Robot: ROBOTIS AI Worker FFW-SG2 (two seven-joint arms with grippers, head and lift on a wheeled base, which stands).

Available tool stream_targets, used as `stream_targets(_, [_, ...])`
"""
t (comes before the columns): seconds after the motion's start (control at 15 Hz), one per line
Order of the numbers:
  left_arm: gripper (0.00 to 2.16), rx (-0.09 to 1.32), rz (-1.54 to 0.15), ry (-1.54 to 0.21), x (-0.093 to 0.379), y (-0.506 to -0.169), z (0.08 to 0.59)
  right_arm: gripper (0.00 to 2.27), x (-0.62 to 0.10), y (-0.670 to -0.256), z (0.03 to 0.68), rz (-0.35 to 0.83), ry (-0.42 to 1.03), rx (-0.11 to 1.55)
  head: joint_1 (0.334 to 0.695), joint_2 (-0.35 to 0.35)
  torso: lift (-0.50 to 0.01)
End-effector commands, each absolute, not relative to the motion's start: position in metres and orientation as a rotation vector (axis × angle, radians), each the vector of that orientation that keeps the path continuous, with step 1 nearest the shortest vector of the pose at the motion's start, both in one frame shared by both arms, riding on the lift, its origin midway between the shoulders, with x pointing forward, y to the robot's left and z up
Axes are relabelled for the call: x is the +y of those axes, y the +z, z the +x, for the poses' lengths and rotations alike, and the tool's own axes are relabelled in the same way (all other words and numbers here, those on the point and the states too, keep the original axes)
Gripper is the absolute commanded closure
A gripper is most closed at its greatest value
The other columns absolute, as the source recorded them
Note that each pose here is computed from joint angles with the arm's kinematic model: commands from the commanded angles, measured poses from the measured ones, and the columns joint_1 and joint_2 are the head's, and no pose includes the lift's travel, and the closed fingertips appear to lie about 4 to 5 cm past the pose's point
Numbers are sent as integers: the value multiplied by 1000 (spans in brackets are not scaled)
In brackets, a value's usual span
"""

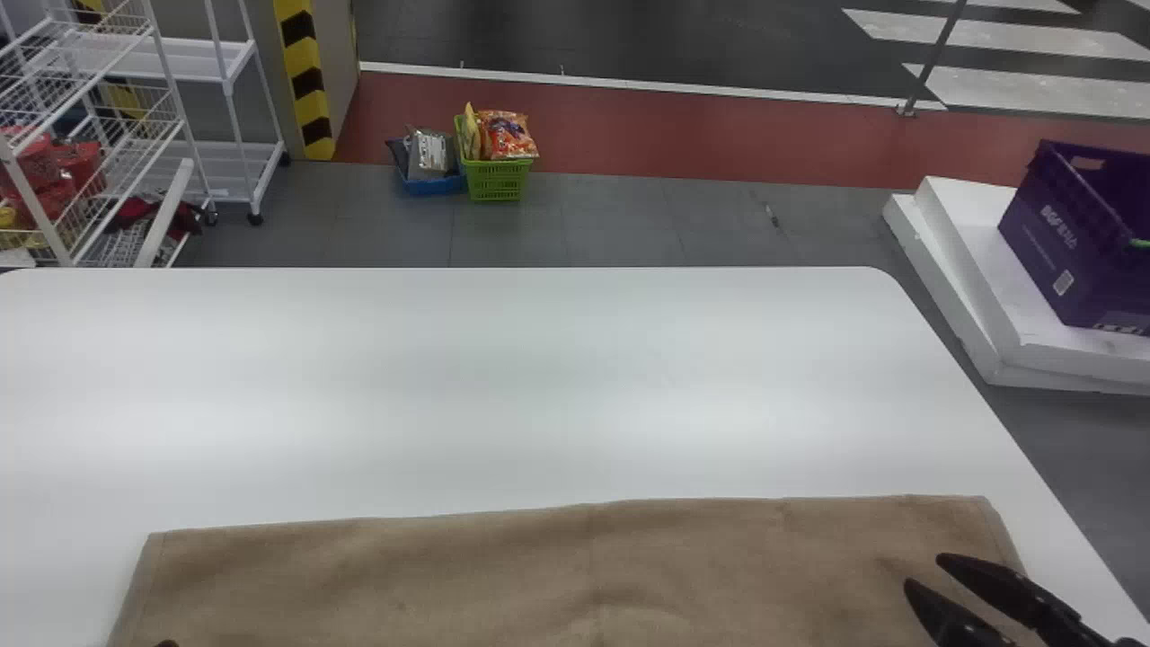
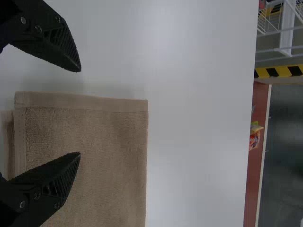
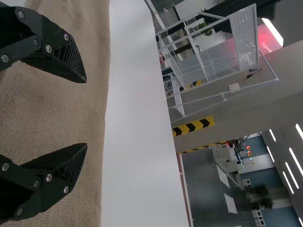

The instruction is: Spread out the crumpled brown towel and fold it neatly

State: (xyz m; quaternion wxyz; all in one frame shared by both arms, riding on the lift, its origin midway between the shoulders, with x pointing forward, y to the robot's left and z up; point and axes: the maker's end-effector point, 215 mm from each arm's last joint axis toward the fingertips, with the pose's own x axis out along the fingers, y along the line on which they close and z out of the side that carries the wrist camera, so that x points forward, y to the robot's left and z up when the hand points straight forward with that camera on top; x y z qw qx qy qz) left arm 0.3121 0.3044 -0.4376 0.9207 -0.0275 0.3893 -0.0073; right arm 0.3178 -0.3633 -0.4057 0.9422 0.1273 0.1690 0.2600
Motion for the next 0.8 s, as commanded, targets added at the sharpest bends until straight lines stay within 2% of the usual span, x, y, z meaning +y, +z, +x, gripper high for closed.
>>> stream_targets(0.0, [100,792,-44,7,314,-435,317,427,-365,-405,317,260,529,343,695,-114,-126])
stream_targets(0.2, [110,802,-49,3,314,-439,317,427,-383,-406,314,254,493,328,695,-101,-126])
stream_targets(0.53, [221,831,-65,-6,310,-454,316,427,-392,-407,315,251,482,320,695,-145,-126])
stream_targets(0.73, [275,894,-86,-11,307,-467,309,427,-394,-405,316,250,485,317,695,-153,-126])
